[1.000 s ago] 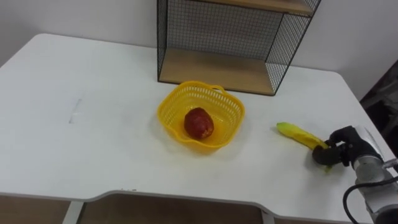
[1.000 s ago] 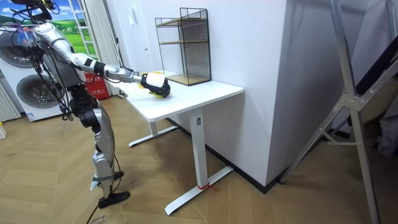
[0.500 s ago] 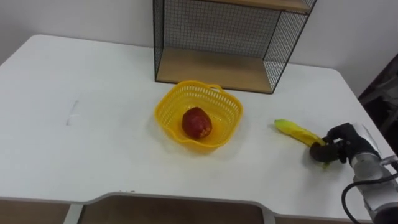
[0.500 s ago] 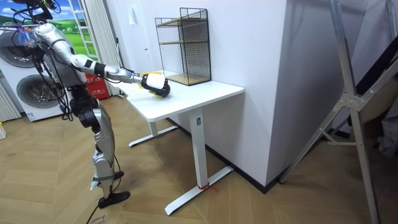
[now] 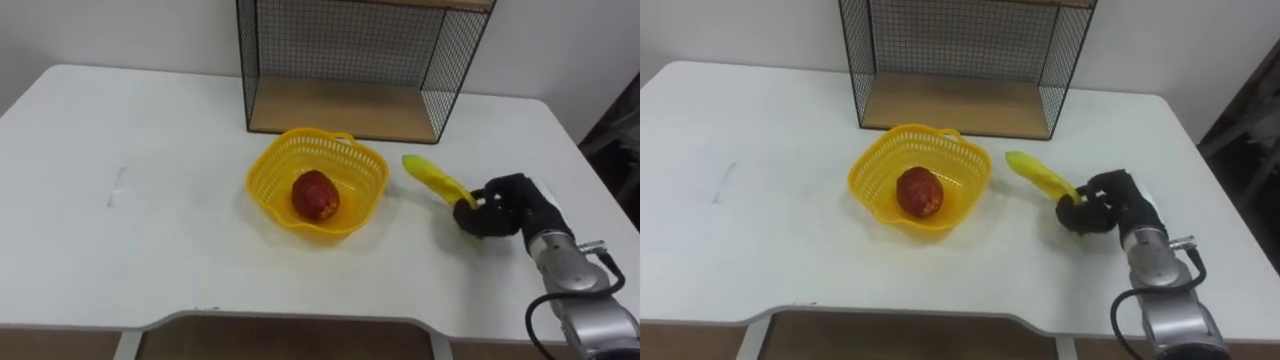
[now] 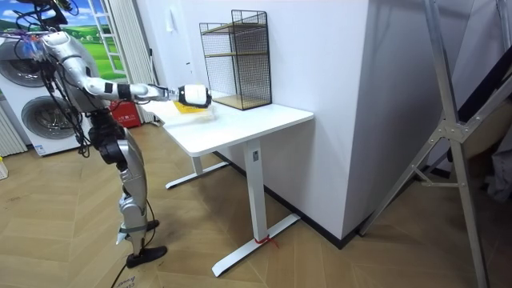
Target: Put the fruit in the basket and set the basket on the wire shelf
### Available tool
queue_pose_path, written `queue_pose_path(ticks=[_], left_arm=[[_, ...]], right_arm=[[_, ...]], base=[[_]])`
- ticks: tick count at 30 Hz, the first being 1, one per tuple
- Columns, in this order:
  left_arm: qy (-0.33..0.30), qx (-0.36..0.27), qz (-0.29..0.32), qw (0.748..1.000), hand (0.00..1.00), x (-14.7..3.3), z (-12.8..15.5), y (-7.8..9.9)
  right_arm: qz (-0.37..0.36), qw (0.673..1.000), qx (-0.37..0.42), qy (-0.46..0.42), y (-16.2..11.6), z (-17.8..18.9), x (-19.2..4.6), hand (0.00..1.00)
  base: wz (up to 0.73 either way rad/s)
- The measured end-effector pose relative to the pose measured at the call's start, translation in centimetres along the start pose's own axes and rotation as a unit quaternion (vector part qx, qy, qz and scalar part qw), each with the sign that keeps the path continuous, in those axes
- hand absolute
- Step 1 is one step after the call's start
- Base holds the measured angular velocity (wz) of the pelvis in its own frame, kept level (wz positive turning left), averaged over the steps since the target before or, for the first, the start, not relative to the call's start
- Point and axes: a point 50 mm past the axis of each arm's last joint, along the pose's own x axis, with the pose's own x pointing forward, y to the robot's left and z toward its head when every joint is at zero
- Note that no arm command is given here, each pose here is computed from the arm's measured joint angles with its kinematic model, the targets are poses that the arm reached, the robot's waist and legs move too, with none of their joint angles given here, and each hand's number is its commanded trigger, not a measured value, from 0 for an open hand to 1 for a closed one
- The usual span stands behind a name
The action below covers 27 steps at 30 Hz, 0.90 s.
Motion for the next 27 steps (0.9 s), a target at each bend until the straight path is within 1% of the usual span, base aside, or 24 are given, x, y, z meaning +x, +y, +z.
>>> queue_pose_path(ticks=[4,12,17,22,25,27], left_arm=[[-0.006,0.0,0.006,1.0,0.0,0.0,0.2,0.0],[0.005,0.001,0.012,1.0,0.0,-0.2,-0.5,-0.3],[0.004,0.009,0.011,1.0,0.0,-0.2,-0.6,-0.7],[0.004,0.007,0.007,1.0,0.0,-0.3,-0.5,-1.0],[-0.004,0.008,0.005,1.0,0.0,-0.2,0.0,-1.1],[-0.009,0.014,0.004,1.0,0.0,-0.2,0.2,-1.2]], right_arm=[[-0.005,0.998,0.031,-0.06,0.0,2.6,-0.1,1.0],[-0.027,0.99,0.035,-0.134,-0.1,6.1,-0.7,1.0],[-0.026,0.983,0.022,-0.179,-0.1,8.2,-1.3,1.0],[-0.029,0.971,-0.028,-0.237,0.2,10.6,-2.3,1.0],[-0.015,0.967,-0.039,-0.25,0.7,10.9,-2.5,1.0],[-0.004,0.966,-0.061,-0.252,1.3,11.0,-2.5,1.0]], base=[[0.0],[0.0],[-0.01],[-0.07],[-0.06],[0.0]])
